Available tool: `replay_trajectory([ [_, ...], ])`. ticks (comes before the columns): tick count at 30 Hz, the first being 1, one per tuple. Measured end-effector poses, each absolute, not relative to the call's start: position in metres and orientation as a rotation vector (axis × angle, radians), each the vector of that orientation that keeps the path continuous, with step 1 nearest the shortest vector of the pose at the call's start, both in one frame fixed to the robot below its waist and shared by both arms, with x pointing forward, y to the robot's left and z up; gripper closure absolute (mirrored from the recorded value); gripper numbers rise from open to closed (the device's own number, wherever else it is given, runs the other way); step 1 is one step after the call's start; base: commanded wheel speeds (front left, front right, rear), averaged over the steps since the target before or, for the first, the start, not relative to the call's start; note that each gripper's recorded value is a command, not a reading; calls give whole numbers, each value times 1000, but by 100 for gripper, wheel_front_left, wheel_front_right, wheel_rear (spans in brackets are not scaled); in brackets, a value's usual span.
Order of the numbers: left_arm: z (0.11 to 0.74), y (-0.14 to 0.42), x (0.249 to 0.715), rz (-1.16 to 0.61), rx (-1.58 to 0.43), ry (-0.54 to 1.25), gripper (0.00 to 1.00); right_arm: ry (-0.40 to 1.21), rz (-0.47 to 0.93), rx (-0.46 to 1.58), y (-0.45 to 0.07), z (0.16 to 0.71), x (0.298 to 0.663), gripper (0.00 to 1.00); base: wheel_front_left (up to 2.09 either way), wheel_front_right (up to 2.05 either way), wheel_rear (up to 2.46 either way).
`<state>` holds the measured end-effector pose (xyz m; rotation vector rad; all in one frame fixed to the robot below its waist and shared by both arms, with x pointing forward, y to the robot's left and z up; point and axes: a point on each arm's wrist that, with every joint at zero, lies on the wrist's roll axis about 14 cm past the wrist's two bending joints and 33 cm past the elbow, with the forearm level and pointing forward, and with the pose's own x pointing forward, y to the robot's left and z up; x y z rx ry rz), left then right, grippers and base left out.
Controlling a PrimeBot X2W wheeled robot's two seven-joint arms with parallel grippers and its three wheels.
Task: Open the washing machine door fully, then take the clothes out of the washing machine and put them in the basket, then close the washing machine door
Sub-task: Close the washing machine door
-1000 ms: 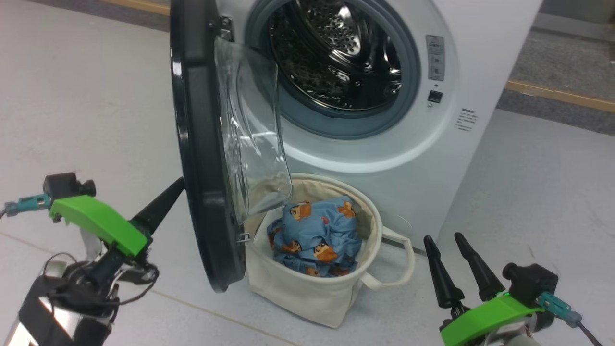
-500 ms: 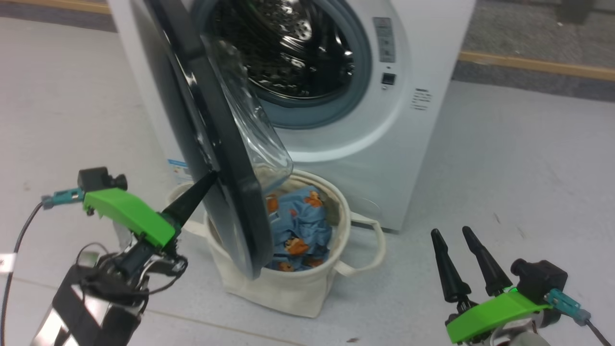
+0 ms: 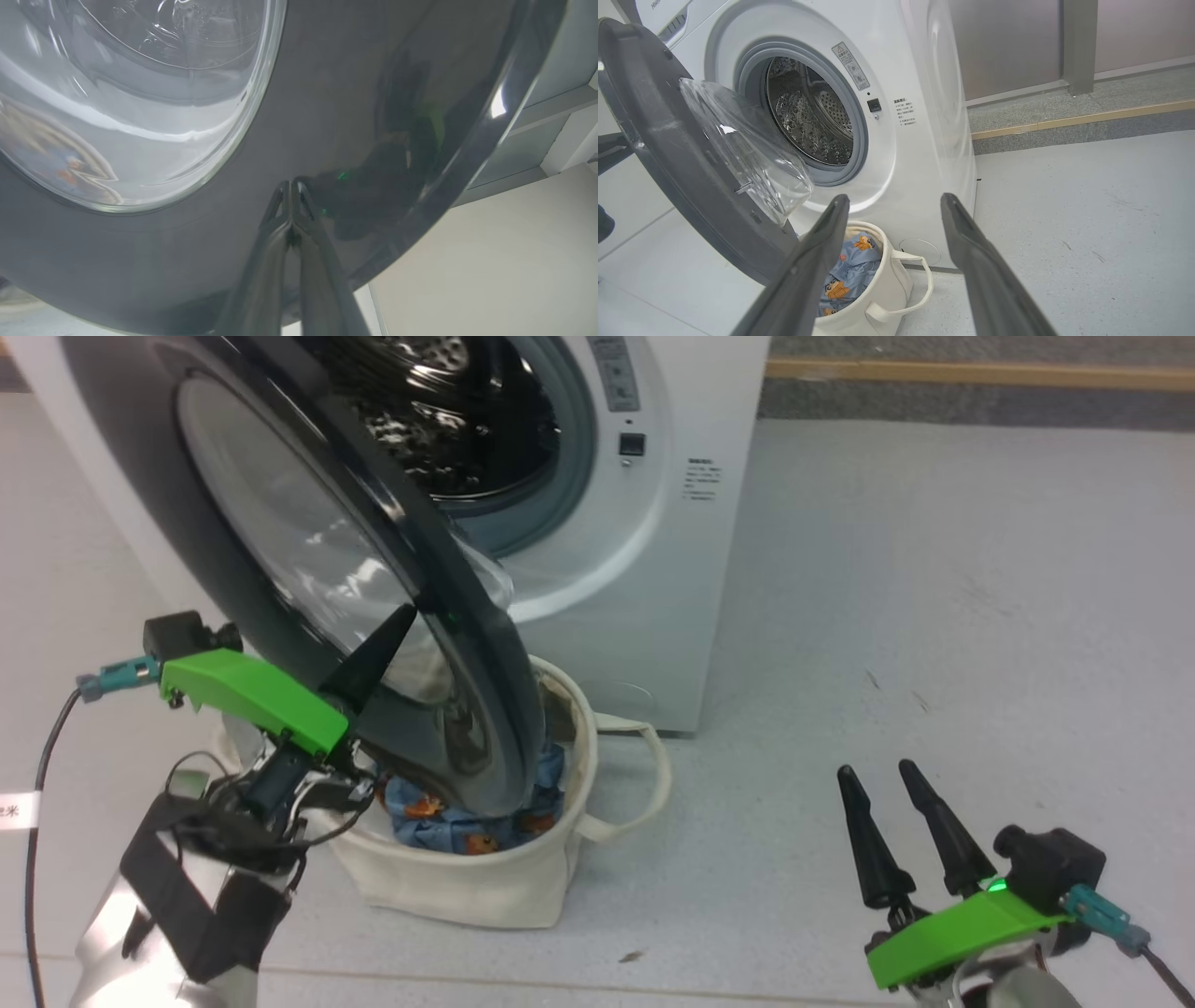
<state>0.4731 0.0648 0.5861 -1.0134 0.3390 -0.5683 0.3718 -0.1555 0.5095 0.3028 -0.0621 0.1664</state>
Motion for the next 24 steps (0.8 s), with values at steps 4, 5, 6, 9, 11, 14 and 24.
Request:
replay_trajectory([
  [4,589,45,484,-599,-1022,333,100,-77,132,297,-168,513,373,0,0,0,0],
  [5,590,41,486,-604,-1023,329,100,-83,125,294,-171,515,374,0,0,0,0],
  [6,590,36,489,-611,-1022,331,100,-85,118,289,-174,516,374,0,0,0,0],
  [9,592,22,494,-634,-1014,327,100,-85,89,282,-184,515,371,0,0,0,0],
  [11,592,14,497,-644,-1012,320,100,-82,72,281,-190,513,368,0,0,0,0],
  [14,592,3,499,-659,-1007,317,100,-79,52,278,-196,512,364,0,0,0,0],
  [24,599,-3,501,-668,-967,277,100,-99,35,273,-203,518,362,0,0,0,0],
])
